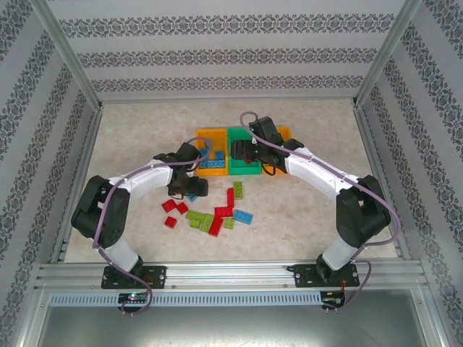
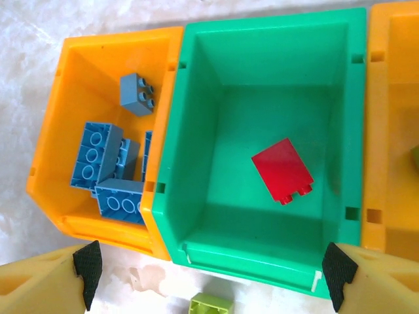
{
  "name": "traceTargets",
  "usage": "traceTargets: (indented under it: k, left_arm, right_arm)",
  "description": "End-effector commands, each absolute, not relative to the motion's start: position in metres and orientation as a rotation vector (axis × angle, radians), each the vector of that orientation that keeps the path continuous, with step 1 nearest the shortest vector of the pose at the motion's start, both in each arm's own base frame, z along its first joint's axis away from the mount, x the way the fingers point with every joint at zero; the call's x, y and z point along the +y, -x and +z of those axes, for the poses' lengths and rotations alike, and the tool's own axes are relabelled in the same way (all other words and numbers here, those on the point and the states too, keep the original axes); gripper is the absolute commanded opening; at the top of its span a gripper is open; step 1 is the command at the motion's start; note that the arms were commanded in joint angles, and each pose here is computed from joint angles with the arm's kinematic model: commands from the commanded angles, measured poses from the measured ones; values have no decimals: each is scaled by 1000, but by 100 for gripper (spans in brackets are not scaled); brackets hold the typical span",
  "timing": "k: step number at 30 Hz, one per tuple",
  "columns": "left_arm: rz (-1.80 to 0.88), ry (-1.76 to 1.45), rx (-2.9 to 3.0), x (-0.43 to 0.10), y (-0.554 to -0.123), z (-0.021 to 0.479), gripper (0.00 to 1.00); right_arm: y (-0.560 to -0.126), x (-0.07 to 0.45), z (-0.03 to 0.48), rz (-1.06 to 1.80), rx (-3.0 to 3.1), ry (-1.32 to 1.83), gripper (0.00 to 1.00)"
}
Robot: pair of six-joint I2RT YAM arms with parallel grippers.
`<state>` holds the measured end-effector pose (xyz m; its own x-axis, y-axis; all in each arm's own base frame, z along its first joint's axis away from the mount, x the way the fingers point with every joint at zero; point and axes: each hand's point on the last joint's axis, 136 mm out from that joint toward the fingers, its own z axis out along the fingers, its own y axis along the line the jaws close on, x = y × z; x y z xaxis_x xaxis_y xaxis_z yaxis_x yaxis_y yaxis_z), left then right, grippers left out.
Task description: Sort the legos into containers by color
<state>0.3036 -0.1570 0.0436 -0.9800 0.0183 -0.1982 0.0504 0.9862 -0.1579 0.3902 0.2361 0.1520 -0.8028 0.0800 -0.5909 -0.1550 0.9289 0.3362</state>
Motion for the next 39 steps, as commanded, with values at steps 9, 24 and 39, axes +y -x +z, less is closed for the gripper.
traceTargets:
  k: [9, 24, 39]
  left_arm:
    - [-164, -73, 2899, -146, -290, 60, 85]
    - [-163, 63, 2950, -153, -301, 40, 85]
    - [-192, 234, 2934, -163, -320, 26, 84]
  right_arm:
    - [-387, 214, 153, 453, 2428, -7, 91]
    - [-378, 193, 149, 447, 2422, -42, 92]
    - [-367, 175, 140, 457, 2409, -58, 93]
